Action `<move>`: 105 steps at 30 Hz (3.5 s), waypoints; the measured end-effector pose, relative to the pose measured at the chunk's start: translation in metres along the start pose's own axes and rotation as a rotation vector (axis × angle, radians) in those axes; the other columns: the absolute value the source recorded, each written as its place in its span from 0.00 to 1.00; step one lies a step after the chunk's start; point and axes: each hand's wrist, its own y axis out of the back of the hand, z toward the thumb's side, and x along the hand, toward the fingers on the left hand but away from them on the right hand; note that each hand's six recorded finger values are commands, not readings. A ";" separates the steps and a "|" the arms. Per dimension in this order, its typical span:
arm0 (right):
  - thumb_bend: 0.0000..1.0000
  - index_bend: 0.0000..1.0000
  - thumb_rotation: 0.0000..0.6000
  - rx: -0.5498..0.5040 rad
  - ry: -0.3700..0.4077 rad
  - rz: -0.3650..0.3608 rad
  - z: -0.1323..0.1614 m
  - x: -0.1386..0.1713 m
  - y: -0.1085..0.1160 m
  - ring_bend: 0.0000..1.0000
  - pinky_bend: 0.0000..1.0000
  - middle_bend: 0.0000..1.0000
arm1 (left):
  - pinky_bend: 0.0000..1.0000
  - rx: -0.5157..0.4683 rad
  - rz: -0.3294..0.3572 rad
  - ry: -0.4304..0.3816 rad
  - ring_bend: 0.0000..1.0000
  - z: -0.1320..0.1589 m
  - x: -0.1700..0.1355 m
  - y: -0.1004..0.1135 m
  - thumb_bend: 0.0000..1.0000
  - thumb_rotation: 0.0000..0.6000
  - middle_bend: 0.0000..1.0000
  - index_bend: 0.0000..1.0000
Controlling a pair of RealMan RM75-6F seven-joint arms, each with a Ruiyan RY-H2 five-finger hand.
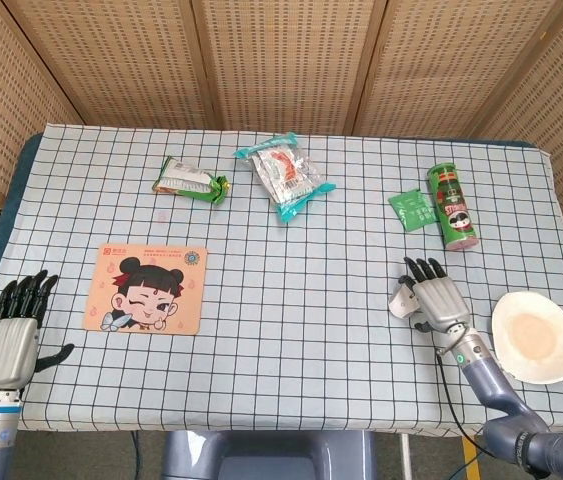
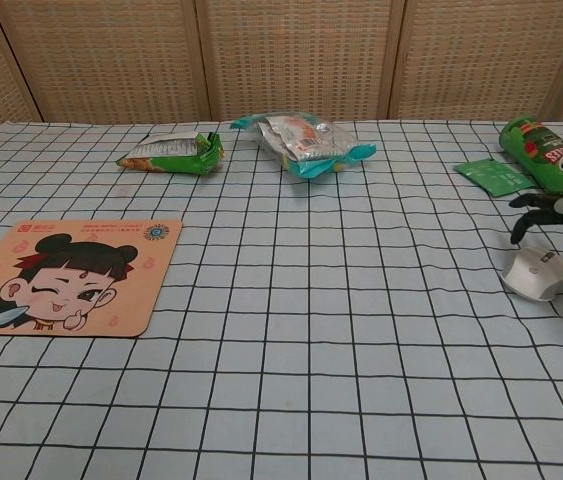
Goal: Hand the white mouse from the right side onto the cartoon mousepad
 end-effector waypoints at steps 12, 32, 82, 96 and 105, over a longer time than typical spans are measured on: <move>0.22 0.41 1.00 0.001 0.013 -0.008 0.005 -0.011 -0.006 0.05 0.08 0.18 | 0.00 0.004 -0.007 0.009 0.00 -0.001 0.002 -0.003 0.02 1.00 0.00 0.00; 0.25 0.72 1.00 0.027 0.102 -0.135 0.024 -0.014 0.010 0.38 0.40 0.49 | 0.00 -0.008 -0.008 0.020 0.00 -0.004 0.005 -0.004 0.02 1.00 0.00 0.00; 0.25 0.73 1.00 0.440 0.690 -0.231 0.239 -0.060 0.033 0.38 0.40 0.48 | 0.00 -0.019 -0.040 0.093 0.00 -0.024 0.018 -0.012 0.02 1.00 0.00 0.00; 0.25 0.73 1.00 0.461 0.702 -0.227 0.253 -0.066 0.030 0.38 0.40 0.48 | 0.00 -0.020 -0.041 0.102 0.00 -0.026 0.019 -0.012 0.02 1.00 0.00 0.00; 0.25 0.73 1.00 0.468 0.670 -0.212 0.255 -0.071 0.027 0.38 0.40 0.48 | 0.00 -0.020 -0.042 0.107 0.00 -0.028 0.020 -0.012 0.02 1.00 0.00 0.00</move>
